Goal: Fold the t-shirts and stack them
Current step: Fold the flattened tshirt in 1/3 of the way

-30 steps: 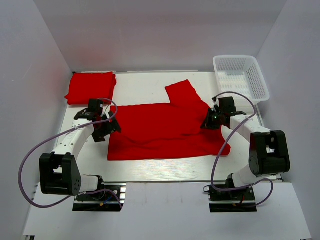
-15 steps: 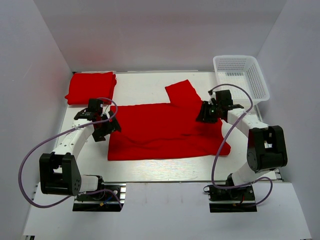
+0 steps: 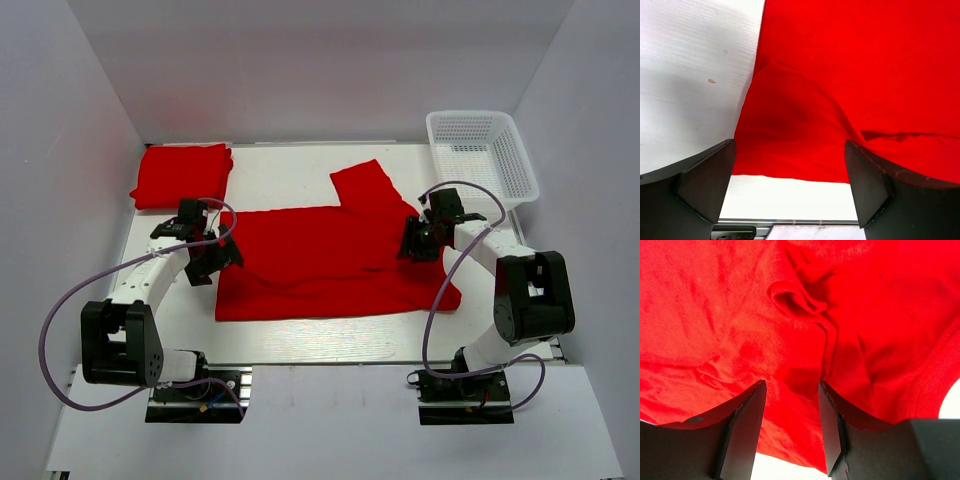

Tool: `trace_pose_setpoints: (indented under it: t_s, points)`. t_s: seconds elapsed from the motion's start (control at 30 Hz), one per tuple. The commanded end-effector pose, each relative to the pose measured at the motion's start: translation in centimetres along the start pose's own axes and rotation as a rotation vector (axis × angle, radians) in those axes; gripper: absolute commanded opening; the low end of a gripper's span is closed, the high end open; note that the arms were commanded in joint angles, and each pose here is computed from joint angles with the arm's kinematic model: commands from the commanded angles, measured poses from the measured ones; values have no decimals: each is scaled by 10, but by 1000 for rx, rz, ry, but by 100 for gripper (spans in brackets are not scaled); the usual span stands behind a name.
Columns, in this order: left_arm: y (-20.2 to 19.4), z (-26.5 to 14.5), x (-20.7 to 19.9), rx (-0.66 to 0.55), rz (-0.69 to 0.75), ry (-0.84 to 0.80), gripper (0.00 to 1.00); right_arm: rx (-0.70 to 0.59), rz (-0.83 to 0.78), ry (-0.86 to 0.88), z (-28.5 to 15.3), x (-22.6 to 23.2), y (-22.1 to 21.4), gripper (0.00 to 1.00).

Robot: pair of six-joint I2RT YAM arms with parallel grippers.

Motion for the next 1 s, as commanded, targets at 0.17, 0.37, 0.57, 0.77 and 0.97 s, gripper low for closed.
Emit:
trace_pose_setpoints:
  t_s: [0.17, 0.37, 0.57, 0.77, 0.97]
  points:
    - [3, -1, -1, -23, 6, -18, 100, 31, -16, -9, 8, -2, -6, 52]
    - [2, 3, -1, -5, 5, -12, 100, 48, -9, -1, 14, -2, -9, 52]
    - [4, 3, -2, -11, 6, -23, 100, 38, -7, 26, 16, 2, -6, 15]
    - [3, 5, -2, -2, 5, -20, 100, 29, -23, 71, 13, 9, -1, 0]
    - [7, 1, -3, -22, 16, -28, 100, -62, -79, 158, -5, 31, 23, 0]
Point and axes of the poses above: each gripper's point midway between its finger pads, its own z axis out along the fingers, its own x axis along the line the jaws close on, y = z × x, the point moved 6 cm from there along -z, back along the fingers, and after that the axes turned 8 degrees about z, right-handed, at the moved point
